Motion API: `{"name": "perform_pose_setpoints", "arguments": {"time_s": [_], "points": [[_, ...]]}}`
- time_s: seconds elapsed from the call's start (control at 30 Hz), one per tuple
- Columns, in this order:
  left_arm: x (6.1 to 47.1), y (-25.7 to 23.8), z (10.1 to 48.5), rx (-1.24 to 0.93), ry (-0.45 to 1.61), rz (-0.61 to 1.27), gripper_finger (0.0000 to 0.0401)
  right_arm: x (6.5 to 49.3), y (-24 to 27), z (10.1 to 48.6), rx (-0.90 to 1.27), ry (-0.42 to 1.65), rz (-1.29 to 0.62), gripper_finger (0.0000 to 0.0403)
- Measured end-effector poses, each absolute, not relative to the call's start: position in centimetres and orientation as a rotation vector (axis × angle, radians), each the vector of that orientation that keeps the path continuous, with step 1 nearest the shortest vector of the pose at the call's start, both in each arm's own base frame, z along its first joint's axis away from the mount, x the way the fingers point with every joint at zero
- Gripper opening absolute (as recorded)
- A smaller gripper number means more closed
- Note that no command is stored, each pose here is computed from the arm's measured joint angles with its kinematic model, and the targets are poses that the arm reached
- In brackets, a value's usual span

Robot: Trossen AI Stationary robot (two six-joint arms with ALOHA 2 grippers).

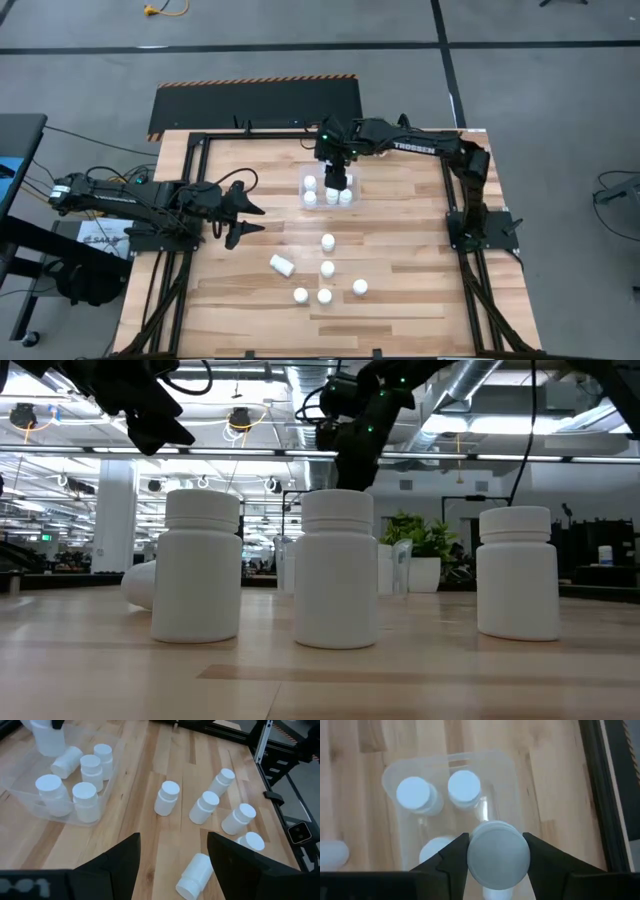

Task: Pick and place pill bottles into a basket
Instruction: Put the white medicine bottle into the transparent bin

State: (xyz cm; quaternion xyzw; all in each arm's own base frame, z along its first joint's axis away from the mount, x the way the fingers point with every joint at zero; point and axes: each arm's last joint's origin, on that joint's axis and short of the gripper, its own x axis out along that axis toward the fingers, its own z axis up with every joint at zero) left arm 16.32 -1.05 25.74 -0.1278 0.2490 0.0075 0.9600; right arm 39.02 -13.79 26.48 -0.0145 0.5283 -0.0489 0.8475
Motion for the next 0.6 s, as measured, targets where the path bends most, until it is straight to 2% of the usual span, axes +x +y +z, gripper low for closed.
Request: {"name": "perform_pose_setpoints", "arguments": {"time_s": [0.2,0.5,0.6], "points": [[16.3,-1.0,25.7,-0.265,0.504,0.022,0.0217,39.6,-14.2,25.5,-0.032,1.111,-0.08,0.015],[16.3,-1.0,25.7,-0.266,0.505,0.022,0.0217,40.7,-14.1,23.5,-0.016,1.126,-0.058,0.0165],[16.3,-1.0,25.7,-0.266,0.505,0.022,0.0217,41.1,-14.2,23.2,-0.025,1.104,-0.057,0.0157]]}}
